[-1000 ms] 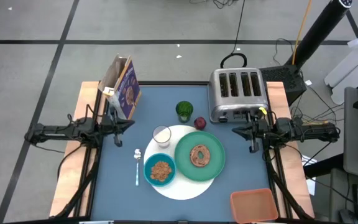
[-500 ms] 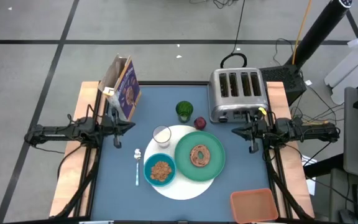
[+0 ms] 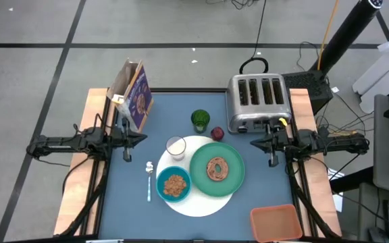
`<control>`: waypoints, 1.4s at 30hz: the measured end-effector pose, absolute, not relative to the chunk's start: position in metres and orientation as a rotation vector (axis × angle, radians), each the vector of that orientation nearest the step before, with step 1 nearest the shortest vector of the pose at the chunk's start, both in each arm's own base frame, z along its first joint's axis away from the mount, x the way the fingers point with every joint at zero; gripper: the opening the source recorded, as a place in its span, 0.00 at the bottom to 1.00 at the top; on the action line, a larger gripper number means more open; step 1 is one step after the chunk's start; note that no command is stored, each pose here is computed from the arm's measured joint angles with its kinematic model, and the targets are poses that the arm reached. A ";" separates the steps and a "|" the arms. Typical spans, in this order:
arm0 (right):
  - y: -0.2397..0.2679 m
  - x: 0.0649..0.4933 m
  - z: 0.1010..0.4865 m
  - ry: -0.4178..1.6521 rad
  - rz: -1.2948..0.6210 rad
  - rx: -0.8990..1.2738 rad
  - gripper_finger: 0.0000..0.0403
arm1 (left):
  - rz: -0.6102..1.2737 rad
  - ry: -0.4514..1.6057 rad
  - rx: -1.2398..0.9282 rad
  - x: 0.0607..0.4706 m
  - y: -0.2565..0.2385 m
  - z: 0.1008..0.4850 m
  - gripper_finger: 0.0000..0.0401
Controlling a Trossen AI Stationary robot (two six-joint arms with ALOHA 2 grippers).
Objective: Arrange a breakfast setting
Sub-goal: Return to home position
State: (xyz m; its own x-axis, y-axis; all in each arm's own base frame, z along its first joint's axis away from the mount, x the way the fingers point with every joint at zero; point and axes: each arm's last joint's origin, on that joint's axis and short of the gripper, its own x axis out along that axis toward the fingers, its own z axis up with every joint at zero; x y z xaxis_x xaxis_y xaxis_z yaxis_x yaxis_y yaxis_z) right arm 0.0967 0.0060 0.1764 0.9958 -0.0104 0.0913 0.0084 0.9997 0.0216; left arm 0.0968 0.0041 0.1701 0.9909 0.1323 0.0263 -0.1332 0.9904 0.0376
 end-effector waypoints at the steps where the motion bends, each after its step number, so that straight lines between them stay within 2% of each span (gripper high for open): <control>1: 0.006 0.097 0.176 -0.085 -0.010 0.016 0.00 | 0.133 -0.024 0.039 0.097 0.004 0.170 0.04; 17: 0.006 0.097 0.170 -0.021 -0.013 -0.143 0.00 | 0.135 -0.022 0.046 0.097 0.004 0.170 0.04; 42: 0.006 0.097 0.169 -0.018 -0.012 -0.142 0.00 | 0.138 -0.053 0.036 0.097 0.004 0.172 0.04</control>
State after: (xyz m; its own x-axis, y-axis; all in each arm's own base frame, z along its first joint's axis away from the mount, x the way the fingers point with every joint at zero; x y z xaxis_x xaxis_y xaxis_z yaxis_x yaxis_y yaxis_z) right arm 0.0973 0.0061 0.1693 0.9998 -0.0107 0.0190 0.0133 0.9899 -0.1412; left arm 0.0970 0.0043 0.1717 0.9890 0.1369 0.0557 -0.1388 0.9898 0.0324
